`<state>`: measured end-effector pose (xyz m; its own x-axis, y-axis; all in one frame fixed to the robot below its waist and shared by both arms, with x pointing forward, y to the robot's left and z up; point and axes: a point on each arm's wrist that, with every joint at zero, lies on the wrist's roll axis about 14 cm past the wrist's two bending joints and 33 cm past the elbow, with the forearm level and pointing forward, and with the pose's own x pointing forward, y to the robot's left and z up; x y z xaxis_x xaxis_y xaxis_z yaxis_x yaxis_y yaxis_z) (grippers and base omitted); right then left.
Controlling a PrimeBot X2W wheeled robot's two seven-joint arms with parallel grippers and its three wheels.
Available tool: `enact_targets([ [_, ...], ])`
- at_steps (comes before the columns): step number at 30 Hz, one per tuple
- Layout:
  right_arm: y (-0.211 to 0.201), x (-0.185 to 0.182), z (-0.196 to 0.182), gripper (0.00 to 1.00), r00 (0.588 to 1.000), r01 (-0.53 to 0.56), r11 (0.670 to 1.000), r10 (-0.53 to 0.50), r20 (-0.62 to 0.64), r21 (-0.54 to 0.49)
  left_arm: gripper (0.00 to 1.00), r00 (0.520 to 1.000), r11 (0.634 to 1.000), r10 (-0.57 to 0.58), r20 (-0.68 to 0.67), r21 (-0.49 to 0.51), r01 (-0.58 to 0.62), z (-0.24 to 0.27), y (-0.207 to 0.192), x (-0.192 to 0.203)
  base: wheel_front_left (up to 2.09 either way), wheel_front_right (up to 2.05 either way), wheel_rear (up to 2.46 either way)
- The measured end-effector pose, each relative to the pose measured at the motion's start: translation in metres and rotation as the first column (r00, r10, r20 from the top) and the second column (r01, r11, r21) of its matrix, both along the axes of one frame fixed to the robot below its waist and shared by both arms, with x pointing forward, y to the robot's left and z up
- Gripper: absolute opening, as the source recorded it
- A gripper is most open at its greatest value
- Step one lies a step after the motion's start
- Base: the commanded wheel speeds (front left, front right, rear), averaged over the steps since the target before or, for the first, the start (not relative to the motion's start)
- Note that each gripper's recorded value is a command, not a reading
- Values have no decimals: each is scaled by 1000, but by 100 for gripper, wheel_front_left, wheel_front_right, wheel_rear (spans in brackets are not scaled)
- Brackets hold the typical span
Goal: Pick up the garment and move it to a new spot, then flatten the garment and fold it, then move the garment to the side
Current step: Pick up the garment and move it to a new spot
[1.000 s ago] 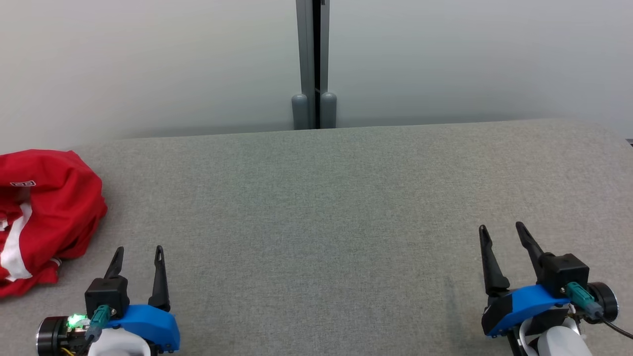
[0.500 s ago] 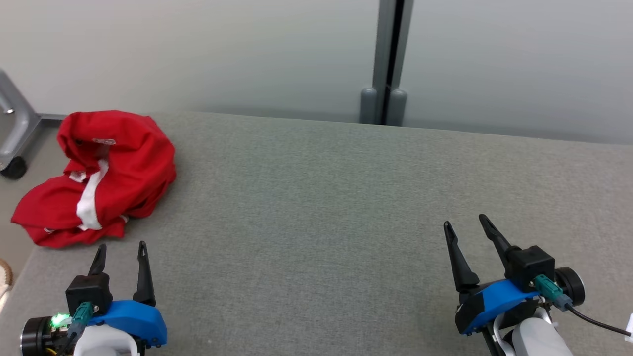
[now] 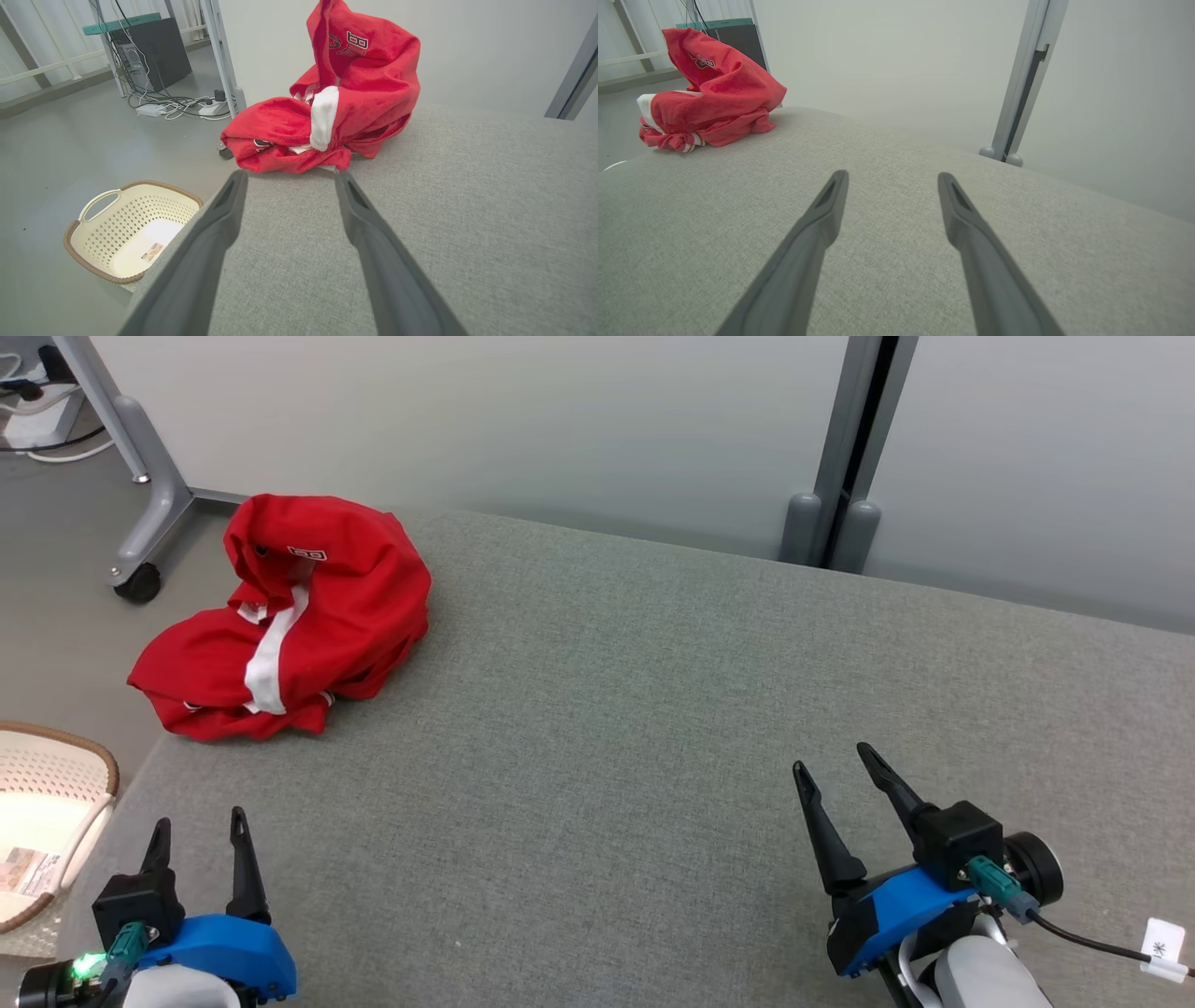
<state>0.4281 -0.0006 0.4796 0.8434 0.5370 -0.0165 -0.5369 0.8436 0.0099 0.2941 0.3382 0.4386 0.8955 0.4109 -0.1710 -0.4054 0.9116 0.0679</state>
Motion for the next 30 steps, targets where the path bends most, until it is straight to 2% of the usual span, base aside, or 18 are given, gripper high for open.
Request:
enact_targets([
  [10,13,2,-5,100,999,-38,999,38,-10,0,100,1000,1000,28,-6,-10,-28,-2,8,1,0,0,0],
  [23,-14,18,-32,100,998,24,1000,-25,-54,-9,100,997,997,-73,12,31,72,15,19,96,0,0,0],
  [30,-18,28,-45,100,996,36,999,-37,-75,-12,100,996,996,-66,-52,57,69,8,39,123,0,0,0],
])
